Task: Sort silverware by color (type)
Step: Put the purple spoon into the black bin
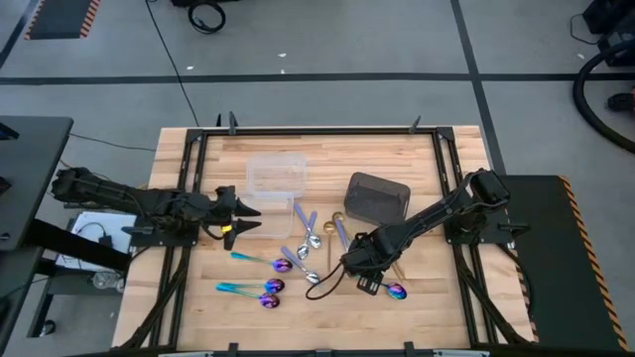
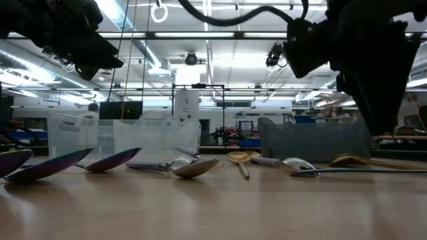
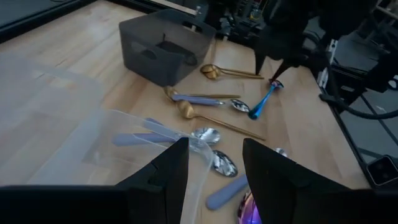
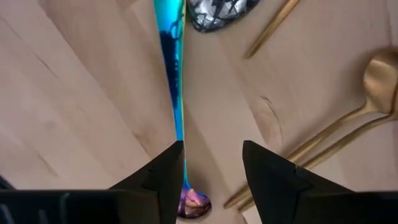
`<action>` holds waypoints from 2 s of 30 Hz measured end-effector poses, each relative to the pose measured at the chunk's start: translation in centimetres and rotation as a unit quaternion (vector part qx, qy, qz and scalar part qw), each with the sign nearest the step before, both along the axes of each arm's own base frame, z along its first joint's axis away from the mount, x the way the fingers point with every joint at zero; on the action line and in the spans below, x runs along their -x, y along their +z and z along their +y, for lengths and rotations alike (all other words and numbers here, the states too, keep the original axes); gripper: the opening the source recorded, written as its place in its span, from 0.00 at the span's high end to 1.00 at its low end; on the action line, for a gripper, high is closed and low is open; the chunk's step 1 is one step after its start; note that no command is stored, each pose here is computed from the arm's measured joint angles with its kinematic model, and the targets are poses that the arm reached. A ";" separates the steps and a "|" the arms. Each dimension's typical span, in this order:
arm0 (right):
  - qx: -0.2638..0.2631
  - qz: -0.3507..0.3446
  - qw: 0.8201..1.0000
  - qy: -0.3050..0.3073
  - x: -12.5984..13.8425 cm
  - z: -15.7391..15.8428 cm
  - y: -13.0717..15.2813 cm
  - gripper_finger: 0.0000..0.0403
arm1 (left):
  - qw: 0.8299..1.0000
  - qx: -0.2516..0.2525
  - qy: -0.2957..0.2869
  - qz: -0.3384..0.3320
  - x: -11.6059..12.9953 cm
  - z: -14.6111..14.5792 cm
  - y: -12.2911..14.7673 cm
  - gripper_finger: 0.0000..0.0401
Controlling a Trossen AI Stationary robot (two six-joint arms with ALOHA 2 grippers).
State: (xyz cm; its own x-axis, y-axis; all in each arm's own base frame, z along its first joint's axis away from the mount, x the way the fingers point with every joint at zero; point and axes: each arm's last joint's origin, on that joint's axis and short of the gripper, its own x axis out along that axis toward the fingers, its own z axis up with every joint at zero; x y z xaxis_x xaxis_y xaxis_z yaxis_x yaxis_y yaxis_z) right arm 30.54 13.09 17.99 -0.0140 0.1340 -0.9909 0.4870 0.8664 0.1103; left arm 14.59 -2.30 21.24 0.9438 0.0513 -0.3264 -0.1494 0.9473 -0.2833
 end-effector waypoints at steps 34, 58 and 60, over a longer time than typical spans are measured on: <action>-0.024 0.060 0.998 0.017 0.8 2.7 -4.8 0.71 | 1.000 -0.008 0.003 0.018 0.5 0.1 -0.2 0.60; -0.023 0.053 0.998 0.035 0.4 1.1 -4.2 0.94 | 0.992 -0.112 -0.018 -0.058 2.2 0.4 -4.0 0.60; -0.024 0.045 0.998 0.033 0.3 0.7 -3.7 0.94 | 0.992 -0.111 -0.018 -0.063 2.2 0.4 -4.2 0.60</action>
